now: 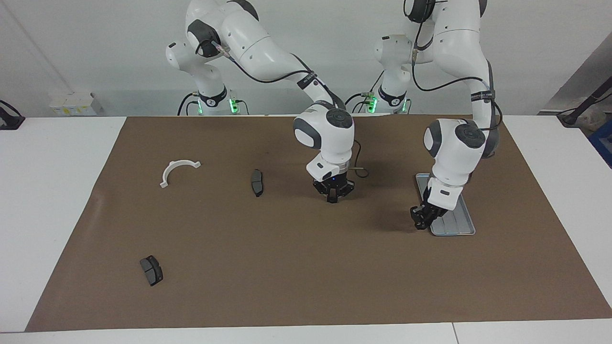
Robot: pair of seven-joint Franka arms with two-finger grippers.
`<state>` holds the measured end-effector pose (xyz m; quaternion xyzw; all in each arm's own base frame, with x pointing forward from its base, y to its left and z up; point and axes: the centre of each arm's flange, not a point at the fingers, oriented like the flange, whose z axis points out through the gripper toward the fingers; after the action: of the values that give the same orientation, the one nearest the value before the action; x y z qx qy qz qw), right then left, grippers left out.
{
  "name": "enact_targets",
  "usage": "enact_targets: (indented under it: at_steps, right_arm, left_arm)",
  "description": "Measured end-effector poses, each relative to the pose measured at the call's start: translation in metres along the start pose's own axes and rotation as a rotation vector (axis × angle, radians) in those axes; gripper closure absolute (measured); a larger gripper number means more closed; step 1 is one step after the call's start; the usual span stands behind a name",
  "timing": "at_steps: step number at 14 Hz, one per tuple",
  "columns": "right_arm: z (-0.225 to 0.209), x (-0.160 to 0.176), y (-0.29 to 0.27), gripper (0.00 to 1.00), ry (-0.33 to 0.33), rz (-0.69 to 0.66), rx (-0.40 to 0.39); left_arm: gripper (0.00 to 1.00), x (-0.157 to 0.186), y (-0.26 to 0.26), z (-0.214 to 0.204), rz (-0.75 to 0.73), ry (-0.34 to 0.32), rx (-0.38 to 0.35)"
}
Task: Place bearing gear from tray to pile
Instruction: 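Grasp another tray bearing with the left gripper while the right gripper lifts, then place the bearing at center with the left gripper while the right gripper piles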
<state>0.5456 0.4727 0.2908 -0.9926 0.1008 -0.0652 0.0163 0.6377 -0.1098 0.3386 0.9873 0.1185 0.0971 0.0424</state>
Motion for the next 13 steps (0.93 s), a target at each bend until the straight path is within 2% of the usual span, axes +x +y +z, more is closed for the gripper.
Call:
enact_targets:
  at_steps: [5,8,11,13]
  right_arm:
    - [-0.014,0.011,0.008,0.76,0.019,0.015,-0.001]
    - [-0.046,0.055,0.042,0.76,0.059,0.055,0.009]
    - [-0.066,0.111,0.114,0.76,0.079,0.056,-0.011]
    - [-0.070,0.132,0.161,0.76,0.074,0.034,-0.038]
  left_arm:
    - [0.64,-0.026,0.051,0.002,-0.043,-0.013,-0.015]
    - [0.64,-0.046,0.086,0.002,-0.081,-0.022,-0.025]
    - [0.64,-0.074,0.127,0.001,-0.104,-0.033,-0.037]
    - [0.64,-0.100,0.159,0.000,-0.113,-0.044,-0.045]
